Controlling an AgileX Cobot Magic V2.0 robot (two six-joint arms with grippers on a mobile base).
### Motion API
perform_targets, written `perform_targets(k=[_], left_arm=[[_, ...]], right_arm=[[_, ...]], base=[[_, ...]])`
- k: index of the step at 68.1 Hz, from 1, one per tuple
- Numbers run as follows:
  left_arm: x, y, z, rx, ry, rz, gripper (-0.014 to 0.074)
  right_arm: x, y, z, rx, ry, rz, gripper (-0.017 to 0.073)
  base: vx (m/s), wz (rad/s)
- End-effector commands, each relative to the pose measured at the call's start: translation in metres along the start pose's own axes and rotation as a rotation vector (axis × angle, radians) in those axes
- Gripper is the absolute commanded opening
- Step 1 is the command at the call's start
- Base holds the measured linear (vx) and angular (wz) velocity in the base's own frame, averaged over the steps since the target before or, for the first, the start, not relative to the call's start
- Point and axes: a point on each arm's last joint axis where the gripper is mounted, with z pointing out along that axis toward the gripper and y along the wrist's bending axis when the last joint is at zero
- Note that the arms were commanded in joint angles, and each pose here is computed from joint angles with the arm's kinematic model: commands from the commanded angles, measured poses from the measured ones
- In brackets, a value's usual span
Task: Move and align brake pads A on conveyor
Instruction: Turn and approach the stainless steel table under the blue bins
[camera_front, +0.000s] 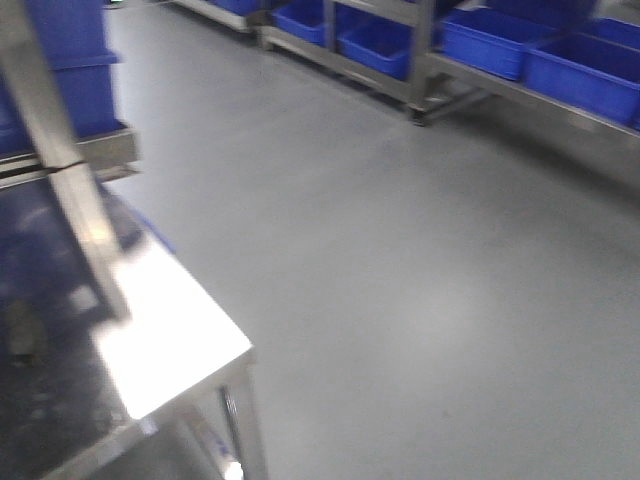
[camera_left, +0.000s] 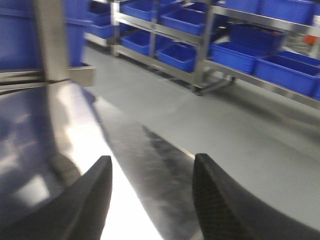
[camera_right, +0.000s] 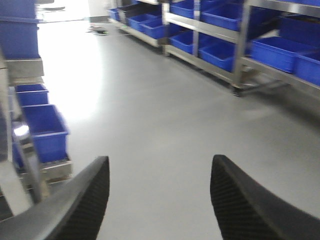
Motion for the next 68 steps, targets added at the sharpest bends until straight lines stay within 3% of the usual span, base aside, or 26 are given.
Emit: perform_targets(k=[1, 43, 68], left_arm=[[-0.0144, -0.0023, -0.0013, 0.016, -0.086, -0.004, 0.0351], [-0.0144, -0.0023, -0.0013, 0.016, -0.086, -0.004, 0.0351], [-0.0144, -0.0023, -0.0013, 0.016, -0.086, -0.004, 0.0351]], right_arm=[[-0.0145, -0.0014, -0.0016, 0.016, -0.086, -0.007, 0.0432], [-0.0145, -0.0014, -0.0016, 0.016, -0.086, -0.007, 0.0432], [-0.0145, -0.0014, -0.0016, 0.016, -0.086, -0.007, 0.0432]], base=[[0.24, 0.91], [0.21, 0.82], [0.11, 0.44]])
